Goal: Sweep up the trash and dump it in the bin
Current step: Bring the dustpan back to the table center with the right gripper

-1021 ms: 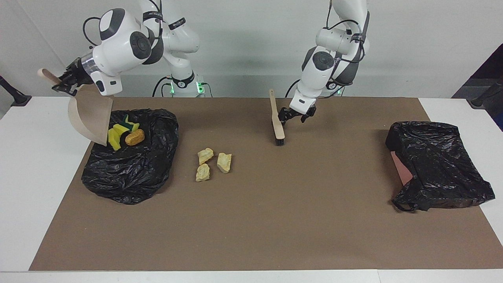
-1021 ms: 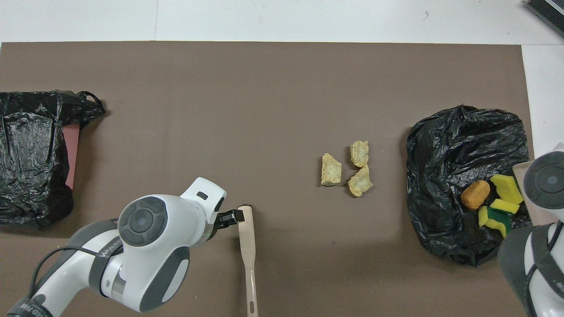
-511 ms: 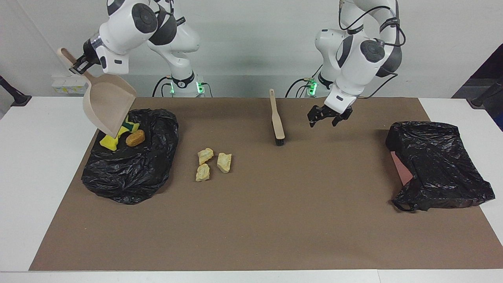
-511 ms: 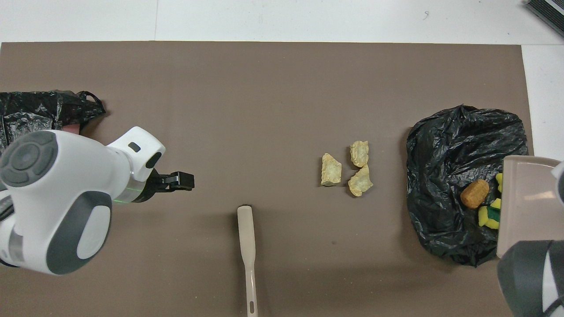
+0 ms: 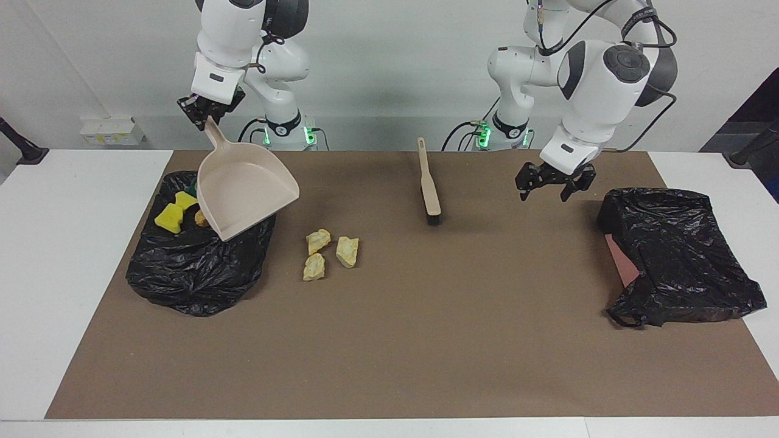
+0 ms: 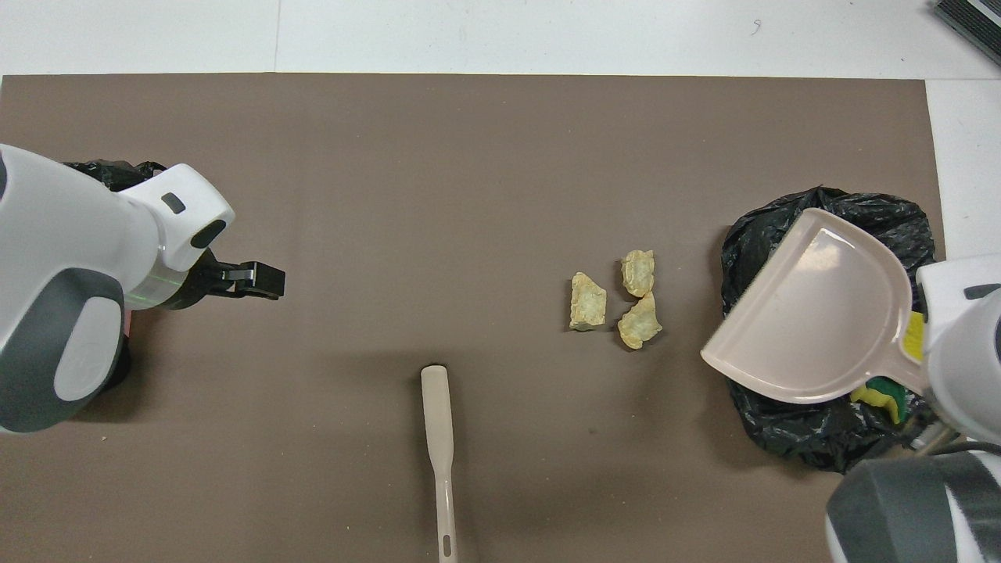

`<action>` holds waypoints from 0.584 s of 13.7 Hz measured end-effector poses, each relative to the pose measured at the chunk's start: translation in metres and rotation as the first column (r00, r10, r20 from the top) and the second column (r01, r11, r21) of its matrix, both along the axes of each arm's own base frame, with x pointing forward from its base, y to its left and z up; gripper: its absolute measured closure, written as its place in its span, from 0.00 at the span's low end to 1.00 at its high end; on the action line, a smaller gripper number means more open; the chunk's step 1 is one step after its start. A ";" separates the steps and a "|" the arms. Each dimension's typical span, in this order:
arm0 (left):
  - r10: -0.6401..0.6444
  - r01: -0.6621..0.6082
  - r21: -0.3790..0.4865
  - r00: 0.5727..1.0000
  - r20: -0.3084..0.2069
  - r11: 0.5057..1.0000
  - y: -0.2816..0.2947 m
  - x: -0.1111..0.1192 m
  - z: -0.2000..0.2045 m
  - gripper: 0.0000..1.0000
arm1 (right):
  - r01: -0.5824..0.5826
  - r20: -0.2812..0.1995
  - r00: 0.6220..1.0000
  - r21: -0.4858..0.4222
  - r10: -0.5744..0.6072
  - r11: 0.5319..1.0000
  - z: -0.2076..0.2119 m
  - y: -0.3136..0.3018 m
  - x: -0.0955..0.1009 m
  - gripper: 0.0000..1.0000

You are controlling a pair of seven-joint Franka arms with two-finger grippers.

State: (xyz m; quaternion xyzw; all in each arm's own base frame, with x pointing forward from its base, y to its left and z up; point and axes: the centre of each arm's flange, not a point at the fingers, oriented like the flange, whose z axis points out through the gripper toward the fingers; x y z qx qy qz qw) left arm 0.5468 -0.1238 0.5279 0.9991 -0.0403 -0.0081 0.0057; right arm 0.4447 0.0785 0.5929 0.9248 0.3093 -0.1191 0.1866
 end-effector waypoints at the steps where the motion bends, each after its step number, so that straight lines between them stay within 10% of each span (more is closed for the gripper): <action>1: -0.004 0.004 0.013 1.000 -0.001 1.000 0.005 0.006 0.005 0.00 | 0.086 0.046 0.995 0.027 -0.088 0.996 -0.004 0.026 0.005 0.68; 4: -0.027 0.028 0.055 0.999 -0.033 0.998 0.020 0.019 0.019 0.00 | 0.288 0.137 0.944 0.096 -0.299 0.953 -0.033 0.114 0.023 0.68; 8: -0.044 0.044 0.053 0.999 -0.011 0.998 0.036 0.036 0.034 0.00 | 0.465 0.128 0.857 0.230 -0.500 0.855 -0.072 0.209 0.066 0.68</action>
